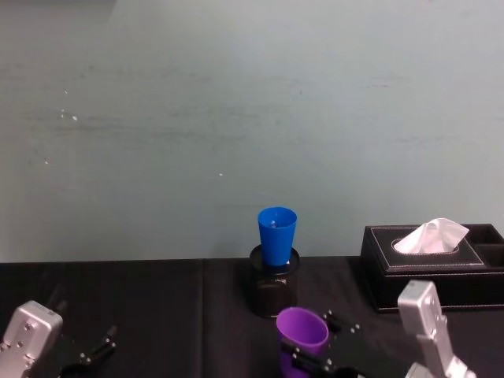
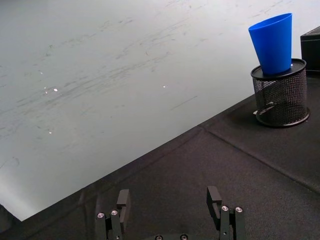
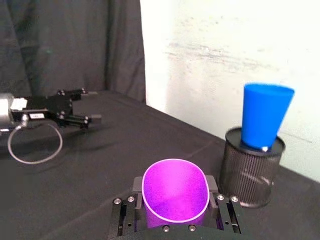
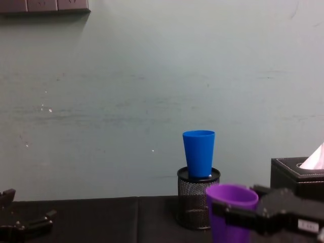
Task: Pick up one cup with a gripper and tap it against the other cup.
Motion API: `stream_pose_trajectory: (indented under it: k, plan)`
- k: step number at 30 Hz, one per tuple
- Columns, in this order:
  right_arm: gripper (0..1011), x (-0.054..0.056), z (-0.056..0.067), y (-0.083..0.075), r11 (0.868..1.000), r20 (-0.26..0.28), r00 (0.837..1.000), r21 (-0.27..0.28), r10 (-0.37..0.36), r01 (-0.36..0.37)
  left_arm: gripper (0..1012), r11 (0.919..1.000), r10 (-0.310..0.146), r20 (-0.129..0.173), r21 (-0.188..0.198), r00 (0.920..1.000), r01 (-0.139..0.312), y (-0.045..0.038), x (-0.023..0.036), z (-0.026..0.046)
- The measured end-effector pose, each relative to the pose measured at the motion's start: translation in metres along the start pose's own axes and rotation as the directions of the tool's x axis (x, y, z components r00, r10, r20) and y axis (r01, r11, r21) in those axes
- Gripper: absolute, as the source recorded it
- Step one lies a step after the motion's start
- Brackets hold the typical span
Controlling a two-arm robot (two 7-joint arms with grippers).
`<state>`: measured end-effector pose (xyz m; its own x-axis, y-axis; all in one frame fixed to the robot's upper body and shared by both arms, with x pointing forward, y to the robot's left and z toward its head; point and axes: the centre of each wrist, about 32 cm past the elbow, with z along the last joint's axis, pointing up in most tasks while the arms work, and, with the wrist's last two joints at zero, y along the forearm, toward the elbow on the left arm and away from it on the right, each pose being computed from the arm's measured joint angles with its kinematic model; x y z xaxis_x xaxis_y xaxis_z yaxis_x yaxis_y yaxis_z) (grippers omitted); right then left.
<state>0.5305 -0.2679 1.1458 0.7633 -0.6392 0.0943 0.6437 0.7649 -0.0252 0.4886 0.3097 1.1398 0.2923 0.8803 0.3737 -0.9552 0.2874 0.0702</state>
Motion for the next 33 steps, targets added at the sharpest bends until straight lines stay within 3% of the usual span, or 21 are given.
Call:
stream_pose_trajectory:
  k: [3,9,18,24,33]
  plan:
    - [726,0.004,0.022,0.002,1.0,0.018,1.0,-0.015,0.016,-0.015,1000,1.0,0.0,0.0,0.0,1.0,0.0,0.0,0.0,0.0]
    - [726,0.011,0.053,0.005,0.998,0.025,0.999,-0.043,0.036,-0.035,1000,1.0,0.0,0.0,0.0,1.0,0.0,0.0,0.0,0.0]
    - [726,0.017,0.086,0.008,0.998,0.048,0.997,-0.039,0.056,-0.054,1000,1.0,0.0,0.0,0.0,1.0,0.0,0.0,0.0,0.0]
    - [726,0.02,0.094,0.01,0.997,0.051,0.997,-0.041,0.064,-0.062,1000,1.0,0.0,0.0,0.0,1.0,0.0,0.0,0.0,0.0]
    - [726,0.02,0.097,0.01,0.997,0.039,0.997,-0.038,0.066,-0.064,1000,1.0,0.0,0.0,0.0,1.0,0.0,0.0,0.0,0.0]
